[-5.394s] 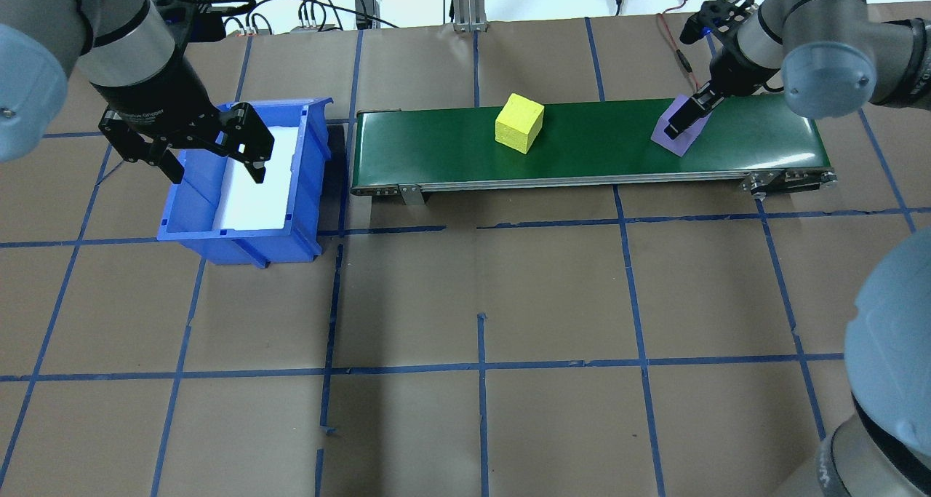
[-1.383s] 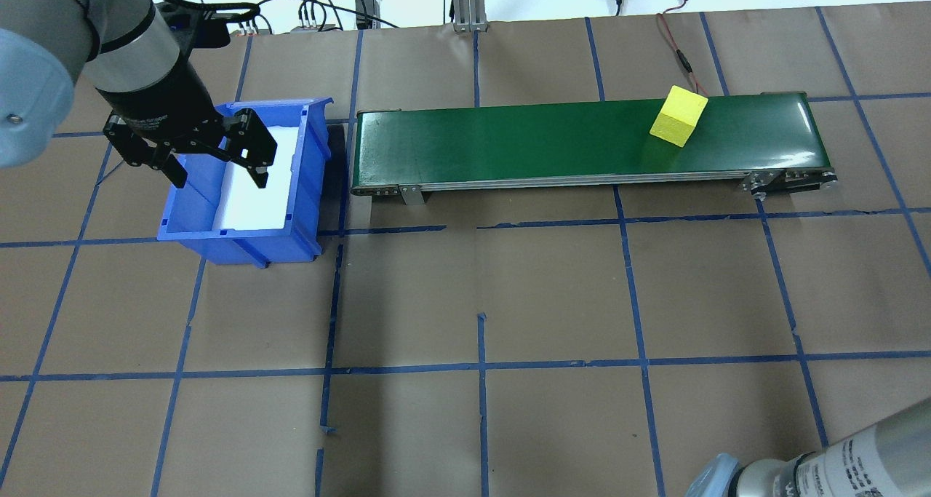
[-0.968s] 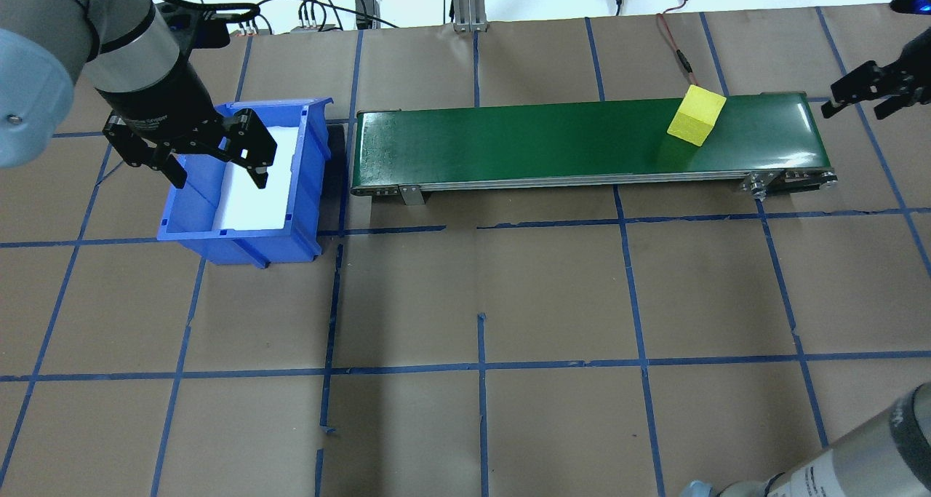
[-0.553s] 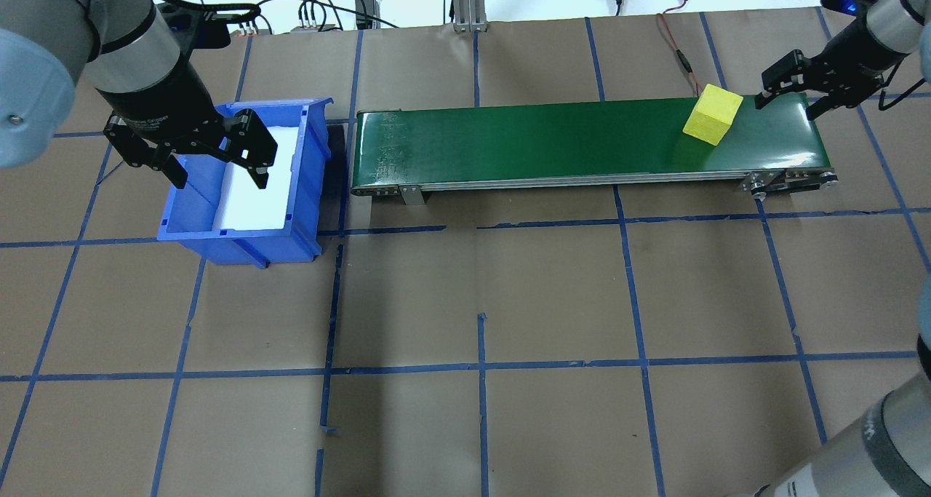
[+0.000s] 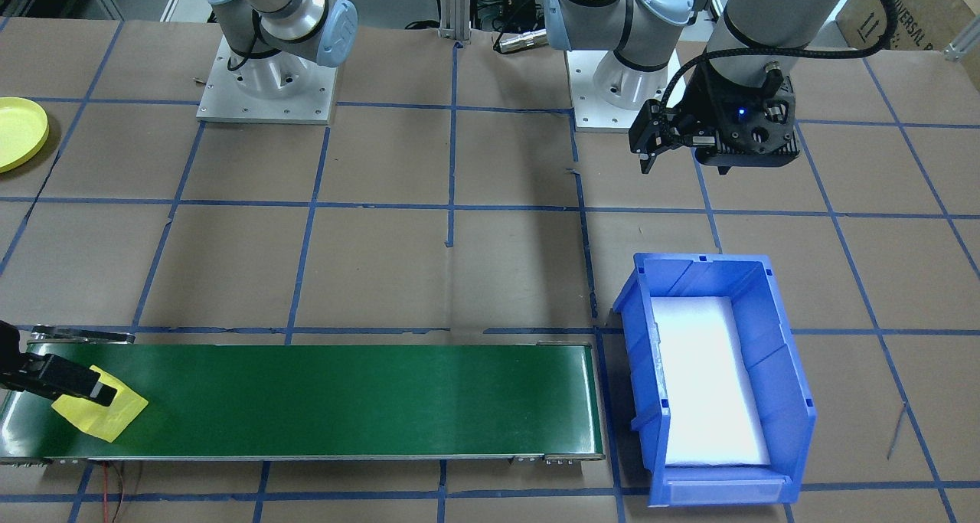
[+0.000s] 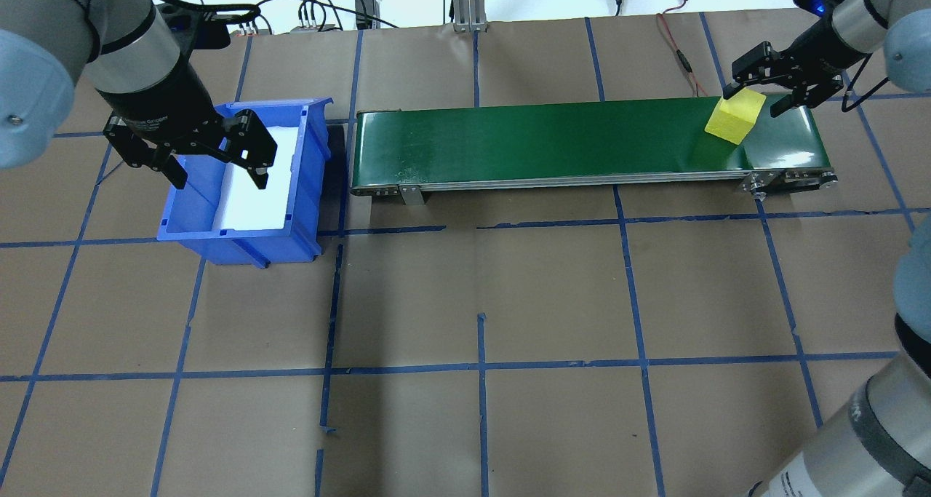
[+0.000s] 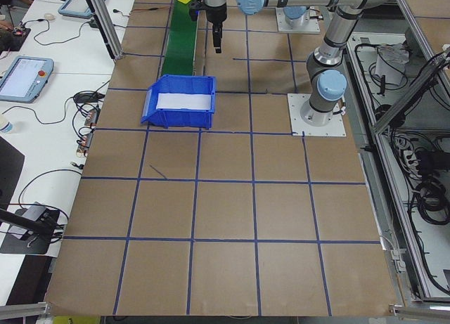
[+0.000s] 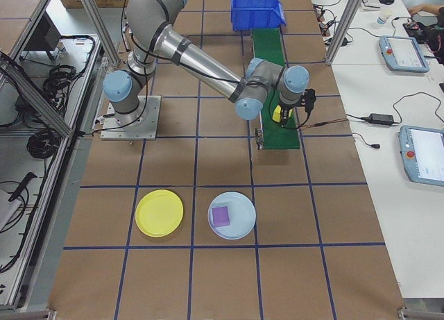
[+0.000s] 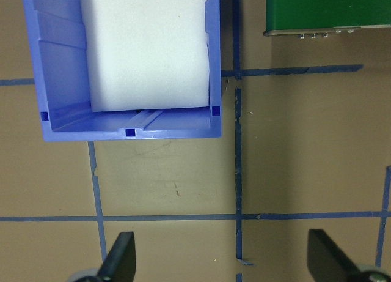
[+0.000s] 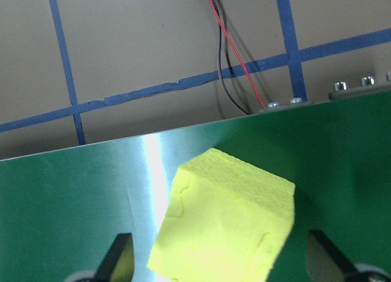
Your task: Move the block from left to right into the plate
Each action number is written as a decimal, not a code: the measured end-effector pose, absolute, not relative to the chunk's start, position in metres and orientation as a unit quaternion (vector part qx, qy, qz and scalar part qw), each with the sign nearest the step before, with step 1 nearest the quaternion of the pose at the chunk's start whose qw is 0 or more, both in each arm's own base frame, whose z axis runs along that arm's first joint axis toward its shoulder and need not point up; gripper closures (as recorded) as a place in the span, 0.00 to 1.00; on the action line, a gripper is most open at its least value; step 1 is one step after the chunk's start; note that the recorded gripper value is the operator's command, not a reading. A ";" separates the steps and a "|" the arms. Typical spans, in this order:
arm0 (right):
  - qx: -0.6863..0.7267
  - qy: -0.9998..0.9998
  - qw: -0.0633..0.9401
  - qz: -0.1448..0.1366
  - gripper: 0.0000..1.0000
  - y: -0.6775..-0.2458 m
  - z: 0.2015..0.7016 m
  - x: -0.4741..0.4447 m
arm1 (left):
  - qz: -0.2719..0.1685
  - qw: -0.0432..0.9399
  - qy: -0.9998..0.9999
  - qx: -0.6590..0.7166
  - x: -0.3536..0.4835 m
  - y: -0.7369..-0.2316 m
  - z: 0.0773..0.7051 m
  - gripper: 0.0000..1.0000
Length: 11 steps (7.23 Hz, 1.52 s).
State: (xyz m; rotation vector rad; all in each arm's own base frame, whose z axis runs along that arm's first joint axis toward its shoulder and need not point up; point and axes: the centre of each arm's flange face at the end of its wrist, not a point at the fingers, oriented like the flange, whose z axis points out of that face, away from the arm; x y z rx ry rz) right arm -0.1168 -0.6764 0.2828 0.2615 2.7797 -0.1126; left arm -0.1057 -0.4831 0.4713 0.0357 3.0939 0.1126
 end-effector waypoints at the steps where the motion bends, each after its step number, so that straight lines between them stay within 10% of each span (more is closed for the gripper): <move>1: 0.099 0.979 0.175 -0.037 0.00 -0.681 0.278 -0.110 | 0.036 0.023 0.999 0.012 -0.106 -0.483 0.471 0.00; 3: 0.100 0.979 0.176 -0.033 0.11 -0.688 0.259 -0.104 | 0.036 0.023 0.999 0.012 -0.106 -0.483 0.471 0.00; 5: 0.095 0.980 0.172 -0.033 0.49 -0.690 0.251 -0.104 | 0.037 0.023 0.999 0.011 -0.106 -0.483 0.471 0.00; 11: 0.031 0.999 0.033 -0.014 0.54 -0.662 0.291 -0.127 | 0.036 0.023 0.999 0.012 -0.106 -0.483 0.471 0.00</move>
